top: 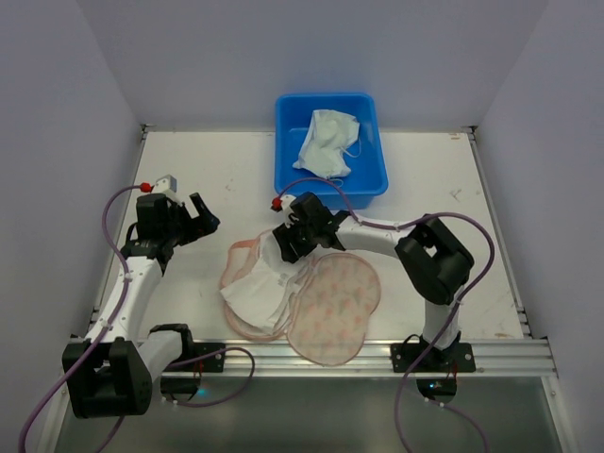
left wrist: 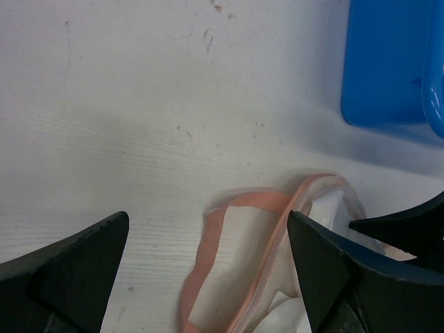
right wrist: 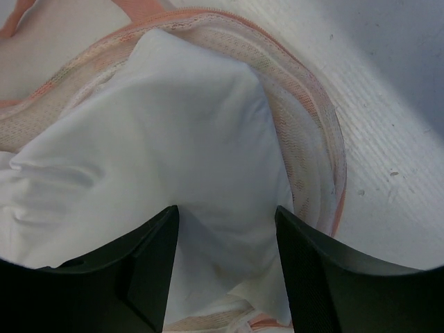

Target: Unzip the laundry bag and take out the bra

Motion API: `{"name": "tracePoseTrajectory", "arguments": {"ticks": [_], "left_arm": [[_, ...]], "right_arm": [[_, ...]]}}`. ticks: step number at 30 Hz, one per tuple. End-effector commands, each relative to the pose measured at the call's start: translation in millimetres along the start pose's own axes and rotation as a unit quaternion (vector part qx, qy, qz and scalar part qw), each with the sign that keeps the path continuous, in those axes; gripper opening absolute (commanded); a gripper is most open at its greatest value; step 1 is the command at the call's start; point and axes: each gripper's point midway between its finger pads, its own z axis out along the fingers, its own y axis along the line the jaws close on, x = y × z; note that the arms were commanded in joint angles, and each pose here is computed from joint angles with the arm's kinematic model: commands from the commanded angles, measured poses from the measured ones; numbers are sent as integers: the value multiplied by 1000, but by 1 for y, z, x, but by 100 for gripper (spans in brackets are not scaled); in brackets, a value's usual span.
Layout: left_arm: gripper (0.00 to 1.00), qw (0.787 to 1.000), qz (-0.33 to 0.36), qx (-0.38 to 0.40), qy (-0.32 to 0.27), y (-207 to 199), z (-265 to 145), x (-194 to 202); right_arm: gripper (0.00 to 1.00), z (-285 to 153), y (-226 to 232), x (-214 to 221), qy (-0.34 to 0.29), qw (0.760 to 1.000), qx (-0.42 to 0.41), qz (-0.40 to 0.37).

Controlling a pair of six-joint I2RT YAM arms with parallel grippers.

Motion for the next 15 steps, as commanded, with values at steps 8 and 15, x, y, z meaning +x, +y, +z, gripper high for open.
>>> {"name": "tracePoseTrajectory", "arguments": {"ticks": [8, 15], "left_arm": [[100, 1000, 12, 15, -9, -2, 2, -5], [100, 1000, 12, 16, -8, -3, 2, -4]], "right_arm": [[69, -19, 2, -7, -21, 999, 11, -22], [71, -33, 7, -36, -59, 997, 14, -48]]}}
